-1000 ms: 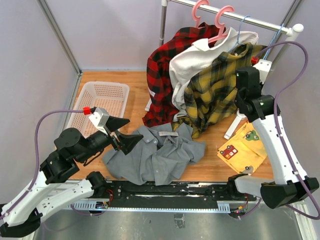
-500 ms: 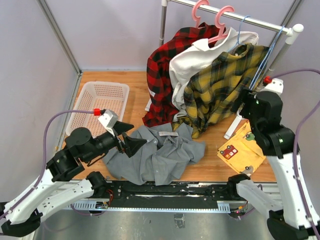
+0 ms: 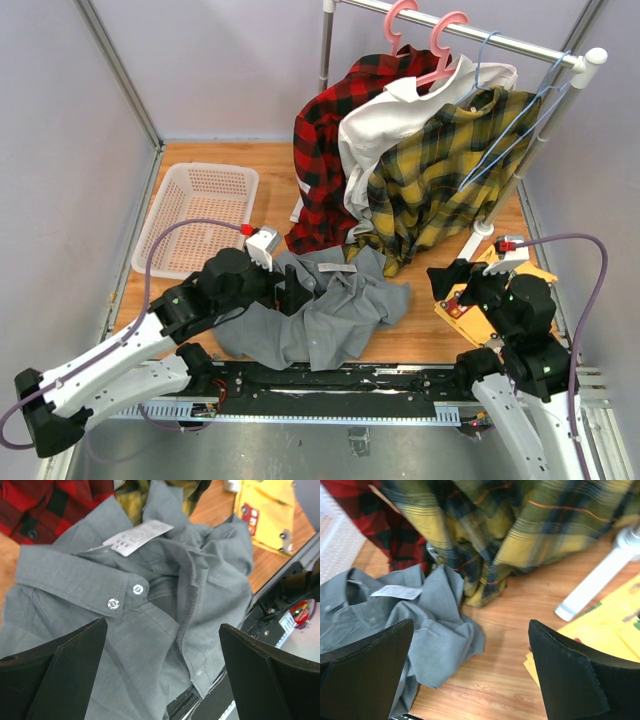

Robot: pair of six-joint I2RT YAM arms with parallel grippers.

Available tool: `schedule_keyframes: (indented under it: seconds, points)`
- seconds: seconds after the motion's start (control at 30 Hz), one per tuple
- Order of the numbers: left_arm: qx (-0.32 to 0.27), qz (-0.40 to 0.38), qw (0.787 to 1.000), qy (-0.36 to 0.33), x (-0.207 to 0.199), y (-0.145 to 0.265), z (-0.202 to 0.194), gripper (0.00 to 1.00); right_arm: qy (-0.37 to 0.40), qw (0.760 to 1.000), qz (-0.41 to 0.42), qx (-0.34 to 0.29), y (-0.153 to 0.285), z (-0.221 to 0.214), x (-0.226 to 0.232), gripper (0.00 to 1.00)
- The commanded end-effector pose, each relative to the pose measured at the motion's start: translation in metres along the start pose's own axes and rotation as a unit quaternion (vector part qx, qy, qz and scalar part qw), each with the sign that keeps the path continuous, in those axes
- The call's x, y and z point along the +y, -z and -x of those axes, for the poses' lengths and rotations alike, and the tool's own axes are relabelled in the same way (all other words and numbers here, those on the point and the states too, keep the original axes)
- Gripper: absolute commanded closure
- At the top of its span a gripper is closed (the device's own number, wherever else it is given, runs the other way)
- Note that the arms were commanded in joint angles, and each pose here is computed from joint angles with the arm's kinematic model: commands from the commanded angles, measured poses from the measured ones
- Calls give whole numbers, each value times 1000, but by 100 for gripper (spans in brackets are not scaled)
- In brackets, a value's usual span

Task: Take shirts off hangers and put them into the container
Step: Place the hanger at the clothesline, then pick up the shirt from the center of the board.

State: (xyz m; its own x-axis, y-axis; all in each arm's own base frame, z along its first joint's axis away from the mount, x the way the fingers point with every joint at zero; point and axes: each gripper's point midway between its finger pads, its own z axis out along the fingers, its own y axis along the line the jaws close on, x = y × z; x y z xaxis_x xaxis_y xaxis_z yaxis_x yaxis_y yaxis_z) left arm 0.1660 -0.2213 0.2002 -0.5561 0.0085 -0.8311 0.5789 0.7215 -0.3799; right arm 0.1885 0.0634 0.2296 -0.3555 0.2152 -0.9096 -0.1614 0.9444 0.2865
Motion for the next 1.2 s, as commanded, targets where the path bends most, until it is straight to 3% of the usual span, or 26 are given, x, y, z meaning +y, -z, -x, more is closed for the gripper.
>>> schedule_keyframes:
  seconds: [0.0, 0.23, 0.4, 0.53, 0.67, 0.83, 0.93, 1.13, 1.17]
  points:
    - [28, 34, 998, 42, 6, -19, -10, 0, 61, 989, 117, -69, 9, 24, 38, 2]
    - [27, 17, 999, 33, -18, -19, -4, 0, 74, 982, 176, -9, -3, -7, 52, 2]
    - [86, 104, 990, 35, -4, -23, -42, 1, 75, 981, 178, -17, -7, -9, 52, 2]
    - [88, 151, 984, 39, 4, -31, -56, 0, 85, 978, 186, -29, -4, -10, 53, 2]
    - [98, 145, 984, 36, 1, -53, -70, 0, 82, 981, 172, -39, -8, -8, 48, 2]
    - [80, 149, 984, 47, 7, -80, -86, 0, 71, 987, 147, -7, -19, -17, 39, 2]
    - [82, 166, 980, 66, 27, -92, -122, 0, 65, 988, 136, 12, -24, -23, 35, 2]
    - [148, 230, 959, 67, 61, -97, -184, 0, 61, 990, 123, 37, -32, -30, 30, 2]
    - [156, 242, 956, 61, 67, -97, -191, 5, 59, 991, 117, 38, -33, -31, 28, 2]
